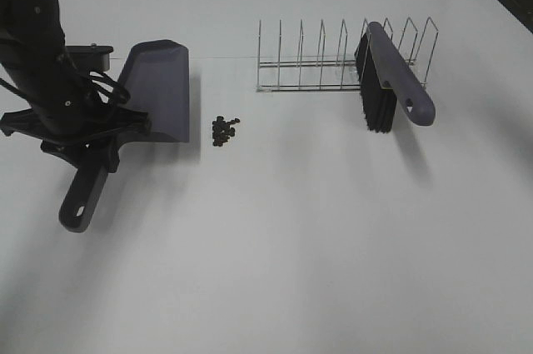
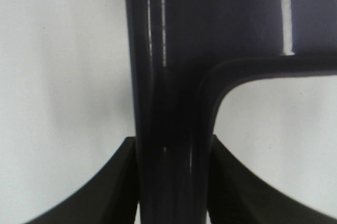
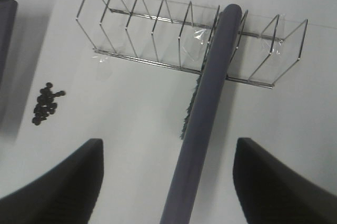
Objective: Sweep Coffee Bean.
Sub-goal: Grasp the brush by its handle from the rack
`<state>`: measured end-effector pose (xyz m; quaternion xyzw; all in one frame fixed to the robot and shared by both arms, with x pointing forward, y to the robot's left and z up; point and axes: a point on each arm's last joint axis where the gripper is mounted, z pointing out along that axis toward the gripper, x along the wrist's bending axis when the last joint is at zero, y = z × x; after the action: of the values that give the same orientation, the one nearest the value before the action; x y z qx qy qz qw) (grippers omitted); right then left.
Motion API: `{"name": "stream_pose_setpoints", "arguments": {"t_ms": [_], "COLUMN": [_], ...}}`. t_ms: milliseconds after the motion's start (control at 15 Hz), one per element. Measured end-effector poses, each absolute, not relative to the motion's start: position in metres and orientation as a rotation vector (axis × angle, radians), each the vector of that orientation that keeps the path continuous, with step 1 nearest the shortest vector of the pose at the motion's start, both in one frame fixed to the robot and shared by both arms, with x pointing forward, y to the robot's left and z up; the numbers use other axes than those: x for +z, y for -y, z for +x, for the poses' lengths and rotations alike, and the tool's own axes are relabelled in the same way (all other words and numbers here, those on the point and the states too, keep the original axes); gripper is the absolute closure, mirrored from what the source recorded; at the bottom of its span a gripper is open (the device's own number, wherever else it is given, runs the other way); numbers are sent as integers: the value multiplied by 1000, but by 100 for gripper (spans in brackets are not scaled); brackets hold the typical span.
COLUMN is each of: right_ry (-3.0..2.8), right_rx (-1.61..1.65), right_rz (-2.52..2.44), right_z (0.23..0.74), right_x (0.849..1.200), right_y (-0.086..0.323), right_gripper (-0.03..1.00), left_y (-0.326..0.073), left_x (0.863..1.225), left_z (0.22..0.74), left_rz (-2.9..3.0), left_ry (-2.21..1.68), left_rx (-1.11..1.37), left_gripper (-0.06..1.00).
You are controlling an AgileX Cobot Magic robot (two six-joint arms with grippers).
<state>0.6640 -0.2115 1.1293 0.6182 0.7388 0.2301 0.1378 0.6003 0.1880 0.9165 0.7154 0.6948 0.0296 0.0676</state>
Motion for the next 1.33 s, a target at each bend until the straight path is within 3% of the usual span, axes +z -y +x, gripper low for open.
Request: {"name": "stream_pose_setpoints", "arguments": {"t_ms": [200, 600, 1333], "right_ry": [-2134, -2159, -2223], "right_rx": [603, 391, 246], "right_rz": [1818, 1911, 2008], "right_z": [715, 743, 754], "right_x": [1082, 1002, 928], "right_y": [204, 205, 209], "right_gripper": [36, 36, 36], "left_y": [-188, -188, -188], "left_x": [917, 917, 917], "left_z": [601, 601, 601], "left_rz": [2163, 2174, 2174], "left_ry": [-2078, -2067, -2066], "left_rx": [96, 97, 98], "left_gripper": [60, 60, 60]}}
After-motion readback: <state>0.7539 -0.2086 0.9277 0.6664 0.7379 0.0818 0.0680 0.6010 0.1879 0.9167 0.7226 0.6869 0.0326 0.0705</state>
